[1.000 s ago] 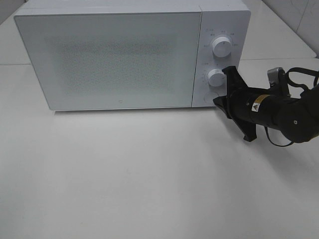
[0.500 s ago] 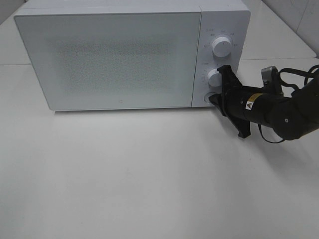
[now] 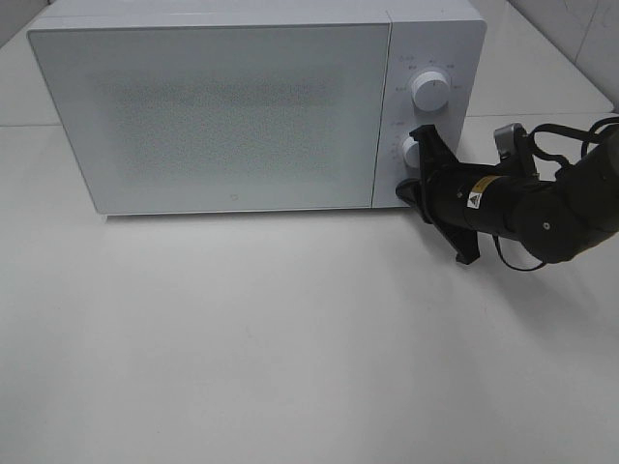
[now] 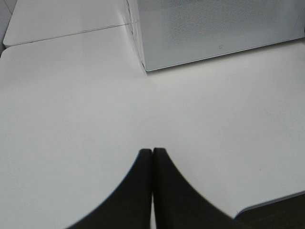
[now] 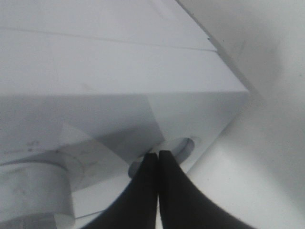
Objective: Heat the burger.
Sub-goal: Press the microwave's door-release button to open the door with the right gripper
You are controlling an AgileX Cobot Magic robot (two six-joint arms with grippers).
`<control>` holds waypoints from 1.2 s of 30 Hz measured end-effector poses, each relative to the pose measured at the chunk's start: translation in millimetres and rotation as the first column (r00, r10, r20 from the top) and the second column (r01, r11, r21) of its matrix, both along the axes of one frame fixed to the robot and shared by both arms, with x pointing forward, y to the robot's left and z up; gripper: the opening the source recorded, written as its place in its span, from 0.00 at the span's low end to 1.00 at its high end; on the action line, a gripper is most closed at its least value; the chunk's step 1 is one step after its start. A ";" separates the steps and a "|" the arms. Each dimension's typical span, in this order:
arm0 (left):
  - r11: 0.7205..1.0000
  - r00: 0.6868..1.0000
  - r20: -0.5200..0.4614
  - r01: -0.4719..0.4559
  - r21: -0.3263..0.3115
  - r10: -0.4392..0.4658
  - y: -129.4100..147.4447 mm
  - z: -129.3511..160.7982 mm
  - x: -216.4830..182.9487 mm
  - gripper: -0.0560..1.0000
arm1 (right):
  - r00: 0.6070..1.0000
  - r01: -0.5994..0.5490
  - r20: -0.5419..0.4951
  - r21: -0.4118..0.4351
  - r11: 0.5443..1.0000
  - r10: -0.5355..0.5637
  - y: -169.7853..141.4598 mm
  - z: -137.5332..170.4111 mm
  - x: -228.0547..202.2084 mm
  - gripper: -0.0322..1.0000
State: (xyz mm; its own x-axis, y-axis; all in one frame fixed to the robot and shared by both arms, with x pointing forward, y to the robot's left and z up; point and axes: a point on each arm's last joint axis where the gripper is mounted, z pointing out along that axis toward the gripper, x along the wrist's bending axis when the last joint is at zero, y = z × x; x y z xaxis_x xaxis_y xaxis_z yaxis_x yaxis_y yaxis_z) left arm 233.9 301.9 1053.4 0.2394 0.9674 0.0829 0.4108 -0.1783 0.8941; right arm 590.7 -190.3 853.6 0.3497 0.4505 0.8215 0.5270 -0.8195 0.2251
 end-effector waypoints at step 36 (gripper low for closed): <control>1.000 1.000 0.000 0.000 0.000 0.000 0.0 0.0 0.0 0.05 | 0.999 0.033 -0.006 0.018 0.999 -0.033 0.6 -0.3 6.2 0.03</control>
State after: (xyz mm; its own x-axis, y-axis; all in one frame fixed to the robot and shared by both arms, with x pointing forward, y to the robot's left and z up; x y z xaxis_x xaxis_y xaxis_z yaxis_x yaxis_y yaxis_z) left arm 233.9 301.9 1053.4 0.2394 0.9674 0.0829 0.4108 -0.1783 0.8941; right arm 596.9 -189.7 853.3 0.3692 0.4238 0.8271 0.5005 -0.8405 0.2073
